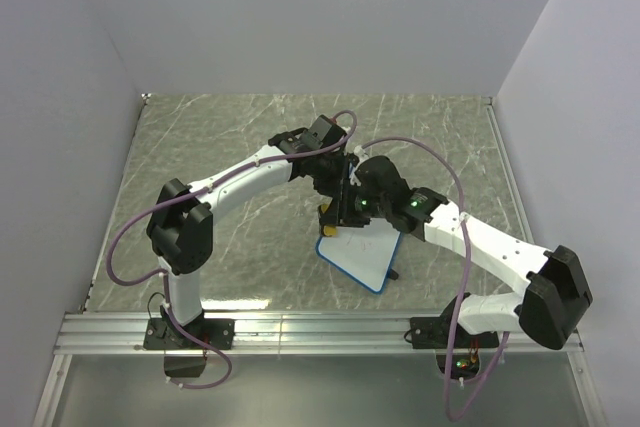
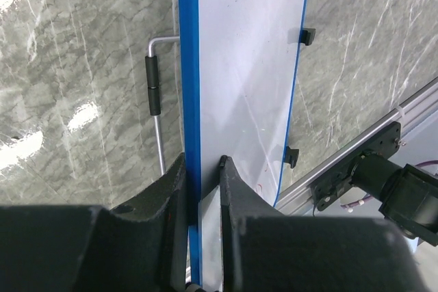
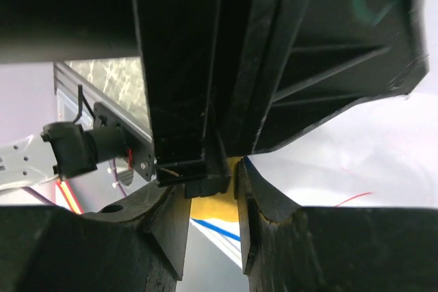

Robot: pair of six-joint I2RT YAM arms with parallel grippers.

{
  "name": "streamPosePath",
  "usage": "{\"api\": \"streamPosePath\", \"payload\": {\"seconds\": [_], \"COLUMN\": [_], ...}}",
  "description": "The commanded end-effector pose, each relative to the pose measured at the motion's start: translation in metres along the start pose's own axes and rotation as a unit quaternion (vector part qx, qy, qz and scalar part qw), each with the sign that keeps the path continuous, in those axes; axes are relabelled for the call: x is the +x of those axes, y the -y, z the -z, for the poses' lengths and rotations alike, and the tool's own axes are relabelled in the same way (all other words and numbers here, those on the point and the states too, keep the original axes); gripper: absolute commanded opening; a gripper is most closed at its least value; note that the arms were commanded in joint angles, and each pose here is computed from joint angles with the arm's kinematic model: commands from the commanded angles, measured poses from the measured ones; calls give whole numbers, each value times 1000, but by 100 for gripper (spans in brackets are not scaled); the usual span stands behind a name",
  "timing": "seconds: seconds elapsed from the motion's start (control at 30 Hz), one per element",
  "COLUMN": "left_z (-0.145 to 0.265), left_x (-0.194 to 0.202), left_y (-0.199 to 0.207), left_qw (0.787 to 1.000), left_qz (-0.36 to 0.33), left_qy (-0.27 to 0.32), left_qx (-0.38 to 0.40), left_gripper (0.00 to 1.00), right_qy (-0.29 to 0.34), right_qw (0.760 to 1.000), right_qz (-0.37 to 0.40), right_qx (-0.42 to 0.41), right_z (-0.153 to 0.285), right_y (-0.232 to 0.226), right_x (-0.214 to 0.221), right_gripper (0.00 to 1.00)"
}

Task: Erase the whiteboard

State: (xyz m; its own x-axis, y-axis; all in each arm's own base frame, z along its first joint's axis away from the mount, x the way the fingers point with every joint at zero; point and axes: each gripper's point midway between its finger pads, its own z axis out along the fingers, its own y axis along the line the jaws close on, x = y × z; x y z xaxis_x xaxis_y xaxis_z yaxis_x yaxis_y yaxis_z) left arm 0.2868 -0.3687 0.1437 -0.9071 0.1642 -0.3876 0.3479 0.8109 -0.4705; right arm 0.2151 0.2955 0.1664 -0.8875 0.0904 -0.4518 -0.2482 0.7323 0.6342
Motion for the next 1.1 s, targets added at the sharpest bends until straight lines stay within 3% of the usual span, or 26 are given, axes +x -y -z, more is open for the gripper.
{"api": "streamPosePath", "payload": {"seconds": [0.0,0.2,0.43,0.67,0.8,1.07], "left_z": [-19,-19,-19,-23,-22,-20], "left_x": [38,39,41,41,38,31], "left_y": [-2,-2,-4,-5,-2,1], "left_qw": [997,997,997,997,997,997], "left_qz": [-34,-37,-40,-41,-43,-47], "left_qy": [-61,-62,-64,-68,-66,-62], "left_qx": [-15,-16,-19,-20,-18,-20], "left_gripper": [0,0,0,0,0,0], "right_qy": [-9,-12,0,-16,-45,-93], "right_qw": [1000,1000,994,984,967,933], "right_qz": [1,-22,-52,-62,-73,-95], "right_qx": [-26,13,95,166,239,333], "right_z": [-15,-21,-15,-10,-8,7], "right_y": [-15,15,83,136,182,218], "right_x": [5,14,28,67,98,129], "right_gripper": [0,0,0,0,0,0]}}
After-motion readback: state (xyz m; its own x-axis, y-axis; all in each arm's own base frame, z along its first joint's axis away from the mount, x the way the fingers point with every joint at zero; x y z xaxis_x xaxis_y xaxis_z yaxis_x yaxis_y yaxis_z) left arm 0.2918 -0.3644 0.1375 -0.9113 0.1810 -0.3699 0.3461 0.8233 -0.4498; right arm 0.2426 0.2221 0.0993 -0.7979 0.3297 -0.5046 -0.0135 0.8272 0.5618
